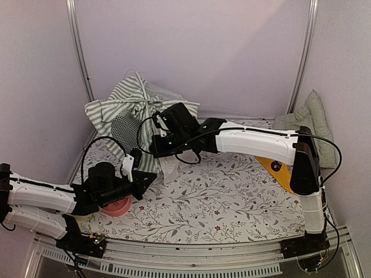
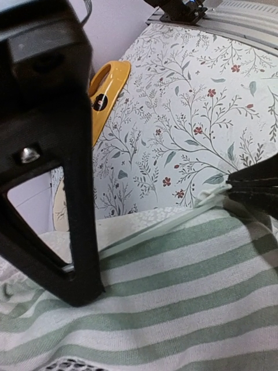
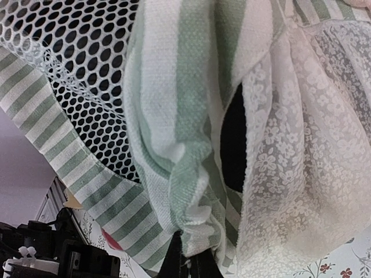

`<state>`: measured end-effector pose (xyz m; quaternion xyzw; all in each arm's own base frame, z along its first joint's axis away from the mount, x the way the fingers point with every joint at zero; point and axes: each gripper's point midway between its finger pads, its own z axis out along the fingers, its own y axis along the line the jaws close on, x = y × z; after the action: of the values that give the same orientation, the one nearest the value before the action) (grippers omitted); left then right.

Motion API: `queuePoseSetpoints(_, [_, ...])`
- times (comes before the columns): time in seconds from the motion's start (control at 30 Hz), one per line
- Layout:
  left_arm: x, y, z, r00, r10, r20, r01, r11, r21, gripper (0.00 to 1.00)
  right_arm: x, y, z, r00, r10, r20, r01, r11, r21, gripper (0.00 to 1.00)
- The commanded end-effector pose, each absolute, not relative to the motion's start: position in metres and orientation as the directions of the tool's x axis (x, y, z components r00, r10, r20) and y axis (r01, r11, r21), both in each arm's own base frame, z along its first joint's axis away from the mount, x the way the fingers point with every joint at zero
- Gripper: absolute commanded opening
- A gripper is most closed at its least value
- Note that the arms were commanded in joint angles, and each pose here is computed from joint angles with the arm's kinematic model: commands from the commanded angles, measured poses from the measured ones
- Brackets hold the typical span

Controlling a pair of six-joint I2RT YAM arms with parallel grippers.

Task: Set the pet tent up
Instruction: Adjust the tent pole in the pole socket of the pet tent.

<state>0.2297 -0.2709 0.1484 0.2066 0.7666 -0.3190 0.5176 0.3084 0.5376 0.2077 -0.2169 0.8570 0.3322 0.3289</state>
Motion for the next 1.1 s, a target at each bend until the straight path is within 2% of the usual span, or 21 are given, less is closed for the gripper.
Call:
queuePoseSetpoints(0.0, [0.227, -0.270, 0.130, -0.416, 0.021, -0.909, 0.645, 0.711, -0.278, 0.00, 0.342, 0.528, 0.246, -0.623, -0.030, -0.782, -0.573, 0.698, 0.430, 0.00])
queuePoseSetpoints(1.07, [0.229, -0.265, 0.117, -0.446, 0.014, -0.895, 0.620, 0.726, -0.297, 0.00, 0.341, 0.526, 0.252, -0.624, -0.023, -0.781, -0.582, 0.681, 0.444, 0.00])
